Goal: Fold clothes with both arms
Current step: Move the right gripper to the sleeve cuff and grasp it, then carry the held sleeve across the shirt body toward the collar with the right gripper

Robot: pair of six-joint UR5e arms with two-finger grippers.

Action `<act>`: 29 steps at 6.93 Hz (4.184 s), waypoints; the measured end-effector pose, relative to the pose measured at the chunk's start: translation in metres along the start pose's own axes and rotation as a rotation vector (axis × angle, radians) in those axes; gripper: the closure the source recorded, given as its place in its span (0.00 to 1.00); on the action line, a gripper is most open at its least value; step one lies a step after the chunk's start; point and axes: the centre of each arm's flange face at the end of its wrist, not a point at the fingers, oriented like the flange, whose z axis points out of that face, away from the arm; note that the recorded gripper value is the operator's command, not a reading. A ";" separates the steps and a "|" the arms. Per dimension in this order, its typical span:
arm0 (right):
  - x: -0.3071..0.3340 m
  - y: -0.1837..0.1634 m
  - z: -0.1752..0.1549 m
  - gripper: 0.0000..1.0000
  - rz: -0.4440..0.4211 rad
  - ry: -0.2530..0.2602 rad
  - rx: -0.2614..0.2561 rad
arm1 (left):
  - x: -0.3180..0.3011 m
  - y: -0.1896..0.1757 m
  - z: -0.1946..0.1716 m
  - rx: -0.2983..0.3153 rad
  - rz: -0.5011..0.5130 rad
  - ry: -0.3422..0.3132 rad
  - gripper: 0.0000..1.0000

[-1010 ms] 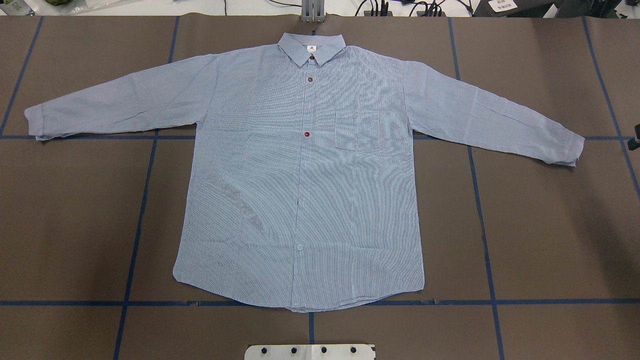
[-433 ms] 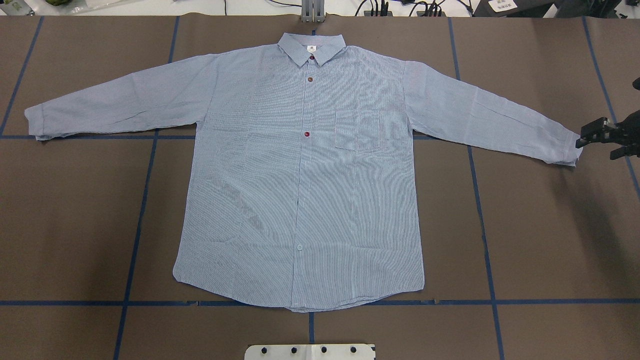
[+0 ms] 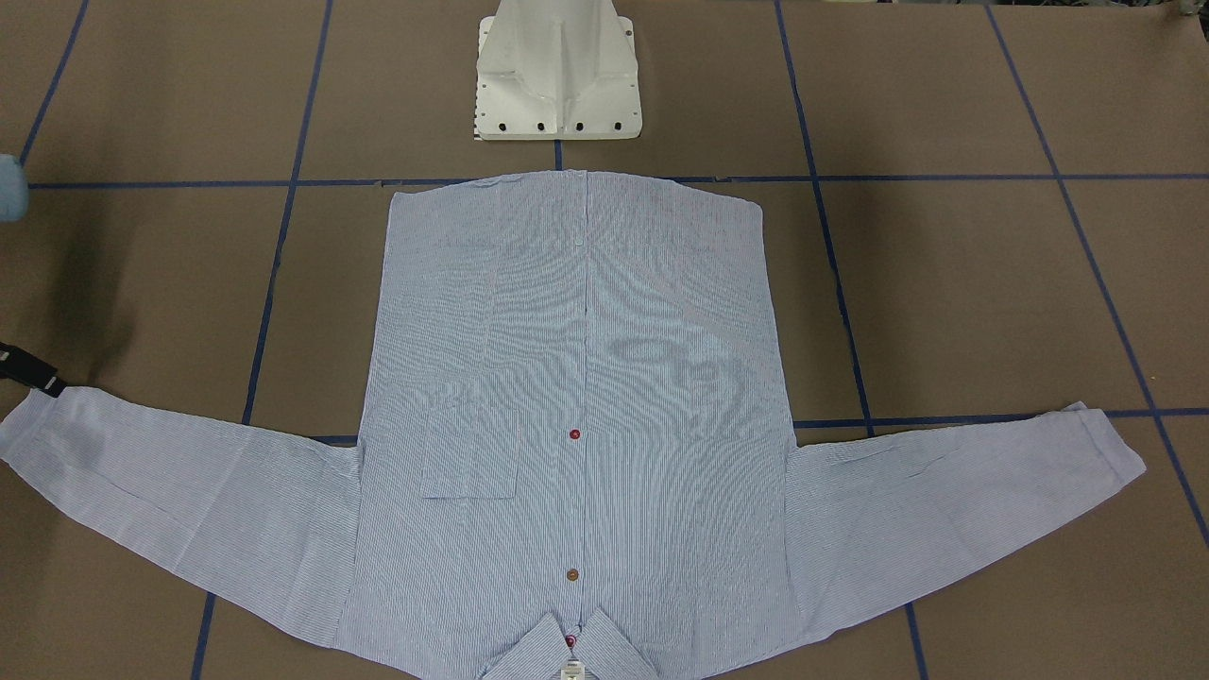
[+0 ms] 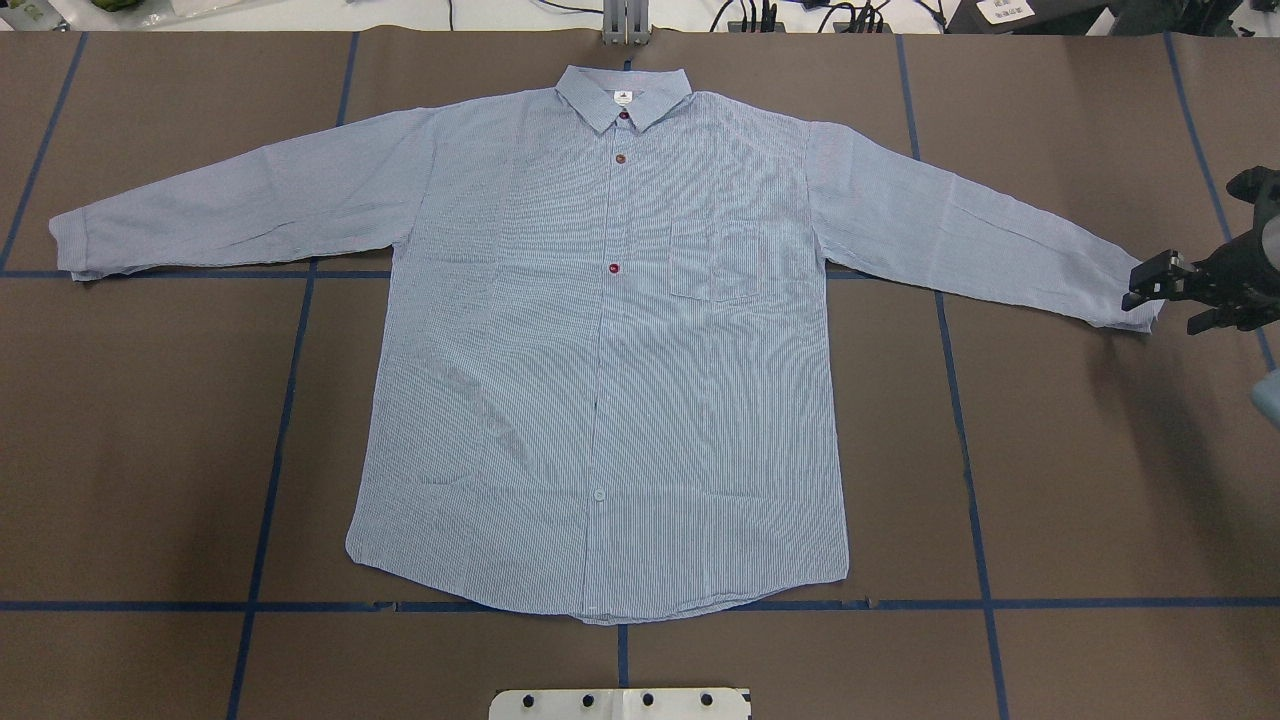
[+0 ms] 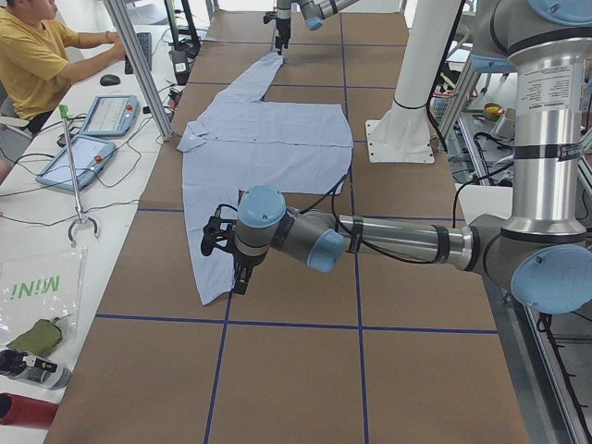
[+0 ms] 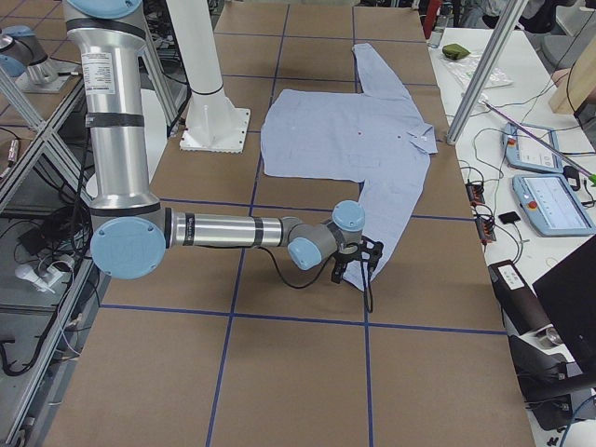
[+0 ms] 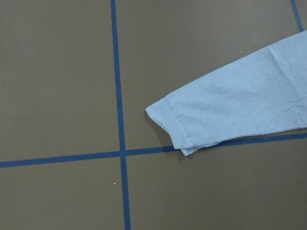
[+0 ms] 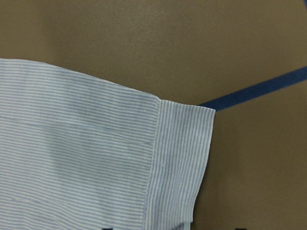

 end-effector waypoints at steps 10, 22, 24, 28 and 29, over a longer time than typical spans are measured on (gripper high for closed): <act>-0.008 -0.001 0.008 1.00 0.000 0.013 0.005 | 0.000 0.001 0.000 0.001 0.004 -0.002 0.00; -0.628 0.103 -0.085 1.00 0.071 -0.226 0.115 | -0.006 0.005 0.006 -0.014 -0.011 0.000 0.01; -0.686 0.137 -0.075 1.00 0.115 -0.282 0.167 | -0.008 0.006 0.008 -0.019 -0.012 -0.002 0.01; -0.725 0.178 -0.067 0.32 0.130 -0.315 0.197 | -0.008 0.006 0.008 -0.016 -0.003 -0.001 0.00; -0.726 0.181 -0.063 0.04 0.132 -0.316 0.197 | -0.007 0.006 0.008 -0.012 0.001 0.000 0.00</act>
